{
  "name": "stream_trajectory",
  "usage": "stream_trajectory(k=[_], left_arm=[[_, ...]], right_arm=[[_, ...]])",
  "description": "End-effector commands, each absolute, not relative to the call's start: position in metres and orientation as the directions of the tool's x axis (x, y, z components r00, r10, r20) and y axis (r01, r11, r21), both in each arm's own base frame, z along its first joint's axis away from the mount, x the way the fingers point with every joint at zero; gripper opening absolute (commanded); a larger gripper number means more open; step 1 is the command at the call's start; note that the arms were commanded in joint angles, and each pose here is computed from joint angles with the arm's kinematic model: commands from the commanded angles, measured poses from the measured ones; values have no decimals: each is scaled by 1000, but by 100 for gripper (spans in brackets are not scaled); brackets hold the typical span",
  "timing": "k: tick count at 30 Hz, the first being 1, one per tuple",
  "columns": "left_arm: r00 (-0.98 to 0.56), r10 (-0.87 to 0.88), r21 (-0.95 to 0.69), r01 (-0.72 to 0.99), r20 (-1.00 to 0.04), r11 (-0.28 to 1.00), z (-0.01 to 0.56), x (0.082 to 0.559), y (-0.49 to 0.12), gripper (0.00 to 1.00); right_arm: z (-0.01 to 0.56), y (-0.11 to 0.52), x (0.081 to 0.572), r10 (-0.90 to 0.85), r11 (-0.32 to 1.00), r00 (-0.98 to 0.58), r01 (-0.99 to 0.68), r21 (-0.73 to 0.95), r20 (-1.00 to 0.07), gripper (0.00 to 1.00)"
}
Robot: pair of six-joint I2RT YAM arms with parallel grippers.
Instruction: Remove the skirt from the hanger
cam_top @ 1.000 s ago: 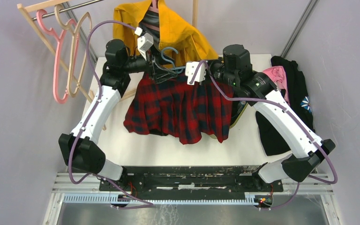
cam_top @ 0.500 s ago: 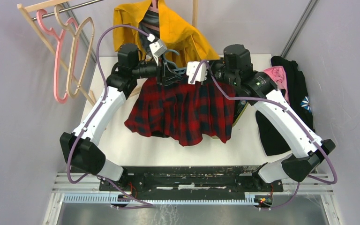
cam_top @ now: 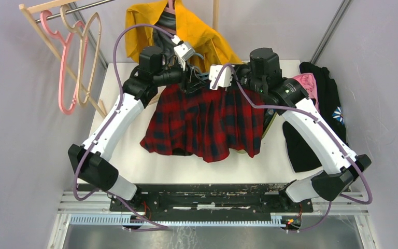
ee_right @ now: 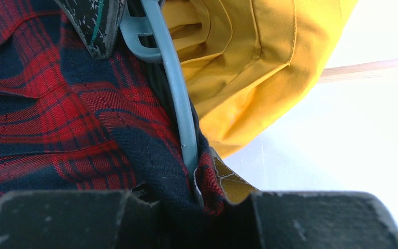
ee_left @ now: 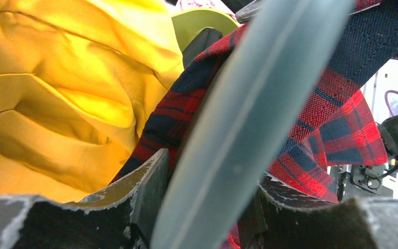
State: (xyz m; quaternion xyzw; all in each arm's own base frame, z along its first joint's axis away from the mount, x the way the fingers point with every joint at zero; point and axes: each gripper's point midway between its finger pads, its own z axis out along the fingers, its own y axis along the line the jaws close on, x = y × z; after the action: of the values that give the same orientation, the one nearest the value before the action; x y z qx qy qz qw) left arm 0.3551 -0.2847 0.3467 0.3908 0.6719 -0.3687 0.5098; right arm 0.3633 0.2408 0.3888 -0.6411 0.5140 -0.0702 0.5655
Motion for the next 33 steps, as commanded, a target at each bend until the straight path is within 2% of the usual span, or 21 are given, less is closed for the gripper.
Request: stream_trajectory(k=[1, 8, 15, 21, 28, 33], left_arm=[[-99, 192, 31, 814, -976, 580, 379, 366, -257, 3], [42, 131, 97, 889, -991, 448, 428, 318, -259, 3], [-7, 70, 22, 914, -998, 405, 420, 299, -267, 3], [-44, 17, -36, 949, -999, 314, 412, 280, -294, 3], [-75, 28, -64, 954, -997, 292, 390, 285, -312, 3], [-80, 19, -75, 977, -997, 202, 384, 269, -329, 3]], right_arm=[[467, 257, 351, -611, 274, 612, -432, -859, -502, 1], [453, 255, 368, -660, 284, 568, -418, -863, -492, 1], [438, 262, 436, -702, 354, 511, -355, -865, -497, 3], [463, 283, 485, -642, 468, 539, -287, -836, -545, 4], [488, 291, 475, -539, 550, 577, -310, -776, -613, 4], [508, 305, 466, -438, 591, 644, -320, -740, -628, 6]])
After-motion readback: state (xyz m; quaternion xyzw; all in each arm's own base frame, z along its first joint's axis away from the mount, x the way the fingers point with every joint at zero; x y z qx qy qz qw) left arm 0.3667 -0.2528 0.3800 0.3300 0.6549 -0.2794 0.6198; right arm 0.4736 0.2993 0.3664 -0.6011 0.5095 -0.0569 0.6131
